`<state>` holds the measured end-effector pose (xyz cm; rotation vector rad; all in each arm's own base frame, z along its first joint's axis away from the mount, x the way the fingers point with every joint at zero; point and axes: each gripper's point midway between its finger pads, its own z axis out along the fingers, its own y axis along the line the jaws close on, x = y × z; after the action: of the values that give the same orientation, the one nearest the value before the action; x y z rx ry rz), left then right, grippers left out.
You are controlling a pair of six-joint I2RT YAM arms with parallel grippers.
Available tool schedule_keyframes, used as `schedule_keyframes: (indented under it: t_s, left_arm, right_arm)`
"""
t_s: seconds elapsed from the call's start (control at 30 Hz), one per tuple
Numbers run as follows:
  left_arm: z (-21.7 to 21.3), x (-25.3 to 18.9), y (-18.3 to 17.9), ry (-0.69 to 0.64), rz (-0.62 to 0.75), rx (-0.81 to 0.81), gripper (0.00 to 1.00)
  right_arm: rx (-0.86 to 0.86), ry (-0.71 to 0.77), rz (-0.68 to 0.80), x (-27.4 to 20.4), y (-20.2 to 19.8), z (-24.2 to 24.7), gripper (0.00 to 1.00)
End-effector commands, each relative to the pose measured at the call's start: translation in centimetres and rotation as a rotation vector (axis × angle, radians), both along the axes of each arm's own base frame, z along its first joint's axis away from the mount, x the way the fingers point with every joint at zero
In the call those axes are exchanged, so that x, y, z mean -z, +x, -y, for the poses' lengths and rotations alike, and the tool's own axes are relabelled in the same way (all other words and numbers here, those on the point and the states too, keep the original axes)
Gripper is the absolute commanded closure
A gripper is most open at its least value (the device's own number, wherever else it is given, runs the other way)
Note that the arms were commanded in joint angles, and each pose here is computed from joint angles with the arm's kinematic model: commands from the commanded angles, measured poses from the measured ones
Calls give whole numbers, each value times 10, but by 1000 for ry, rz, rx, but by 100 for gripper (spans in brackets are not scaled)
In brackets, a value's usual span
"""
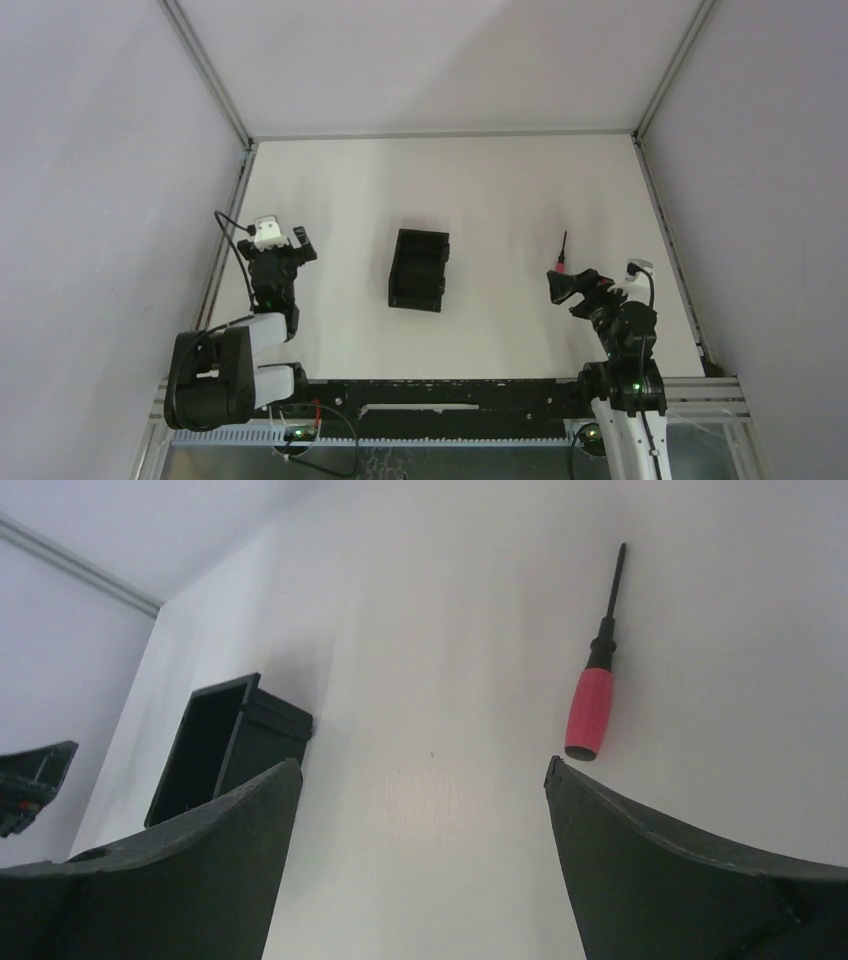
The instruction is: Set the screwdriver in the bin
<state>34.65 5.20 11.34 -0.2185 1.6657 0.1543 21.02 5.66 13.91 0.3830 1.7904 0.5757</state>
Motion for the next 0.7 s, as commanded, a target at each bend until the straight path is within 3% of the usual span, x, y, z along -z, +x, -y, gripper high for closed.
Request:
schedule_keyframes:
  t_s: [0.0,0.17,0.27,0.43,0.53,0.67]
  left_arm:
    - [-1,-26,12,18,69,-5,0]
    - [-2,-26,12,19,68,-6,0]
    - [-1,-25,12,18,67,-4,0]
    - [-1,-26,12,19,68,-6,0]
    - [-1,-26,12,19,69,-5,0]
    - [-1,-26,12,19,68,-5,0]
  right_arm:
    - [59,16,115,-50,-2,9,1]
    - [-37,-71,288,-116,-3,-2,0]
    - [15,-126,219,-140,9,10,0]
    - [85,-242,-186,-139,45,33,0]
    - [101,-309,-499,-100,61,45,0]
    - [76,-329,-733,-44,80,50,0]
